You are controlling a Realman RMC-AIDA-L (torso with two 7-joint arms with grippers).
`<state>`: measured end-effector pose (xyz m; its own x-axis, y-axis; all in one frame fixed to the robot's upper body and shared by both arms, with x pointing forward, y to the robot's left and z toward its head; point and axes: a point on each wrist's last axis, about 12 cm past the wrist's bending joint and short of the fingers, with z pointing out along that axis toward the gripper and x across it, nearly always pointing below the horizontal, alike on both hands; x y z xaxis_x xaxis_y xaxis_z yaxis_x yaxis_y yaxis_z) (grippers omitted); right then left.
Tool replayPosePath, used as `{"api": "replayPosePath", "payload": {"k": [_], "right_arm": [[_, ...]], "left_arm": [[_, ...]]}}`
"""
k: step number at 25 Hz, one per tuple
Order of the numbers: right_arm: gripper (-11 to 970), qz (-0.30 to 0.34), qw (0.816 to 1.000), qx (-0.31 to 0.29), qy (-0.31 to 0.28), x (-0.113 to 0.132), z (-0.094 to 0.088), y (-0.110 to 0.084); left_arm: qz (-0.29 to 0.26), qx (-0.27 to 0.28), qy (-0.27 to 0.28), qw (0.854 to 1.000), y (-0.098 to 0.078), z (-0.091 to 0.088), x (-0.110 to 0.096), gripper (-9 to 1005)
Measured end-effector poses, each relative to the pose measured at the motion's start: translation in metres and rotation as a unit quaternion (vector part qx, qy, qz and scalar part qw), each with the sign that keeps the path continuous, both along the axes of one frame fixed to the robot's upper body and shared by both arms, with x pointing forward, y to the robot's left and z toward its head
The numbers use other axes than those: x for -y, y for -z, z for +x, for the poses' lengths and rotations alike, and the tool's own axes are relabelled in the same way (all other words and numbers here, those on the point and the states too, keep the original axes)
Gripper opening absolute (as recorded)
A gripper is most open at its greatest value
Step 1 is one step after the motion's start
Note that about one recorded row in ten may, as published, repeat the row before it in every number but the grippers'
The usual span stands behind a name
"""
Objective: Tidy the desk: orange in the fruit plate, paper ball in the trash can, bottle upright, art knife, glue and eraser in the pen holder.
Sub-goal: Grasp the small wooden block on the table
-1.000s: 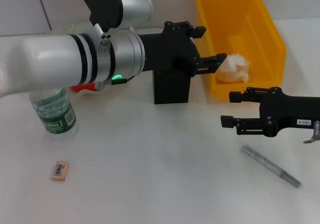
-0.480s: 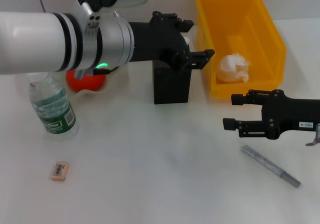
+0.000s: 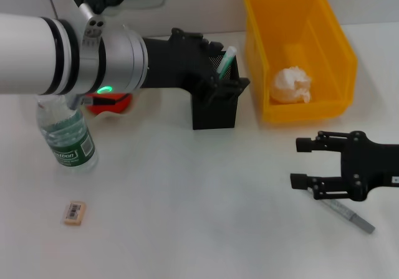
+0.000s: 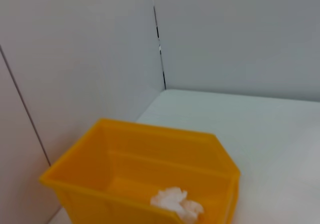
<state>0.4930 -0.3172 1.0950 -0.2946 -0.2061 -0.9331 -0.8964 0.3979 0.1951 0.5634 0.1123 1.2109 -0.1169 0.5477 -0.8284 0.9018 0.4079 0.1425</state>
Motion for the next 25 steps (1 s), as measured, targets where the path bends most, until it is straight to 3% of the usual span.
{"api": "replayPosePath", "payload": {"k": [11,13,17,18,25], "right_arm": [[764,0.002,1.0,0.003,0.007,0.01,-0.013,-0.001],[765,0.001,1.0,0.002,0.006,0.01,-0.014,-0.001],[765,0.001,1.0,0.002,0.005,0.009,-0.014,-0.001],[765,0.001,1.0,0.002,0.005,0.009,-0.014,-0.001],[765,0.003,1.0,0.004,0.005,0.009,-0.013,-0.002]], "left_arm": [[0.09,-0.073,-0.002,0.993,0.009,-0.019,-0.005,722],[0.139,-0.097,-0.022,0.985,0.014,-0.026,-0.01,722],[0.145,-0.102,-0.026,0.984,0.014,-0.027,-0.011,722],[0.166,-0.129,-0.05,0.976,0.018,-0.028,-0.018,722],[0.189,-0.171,-0.08,0.964,0.02,-0.032,-0.026,723]]}}
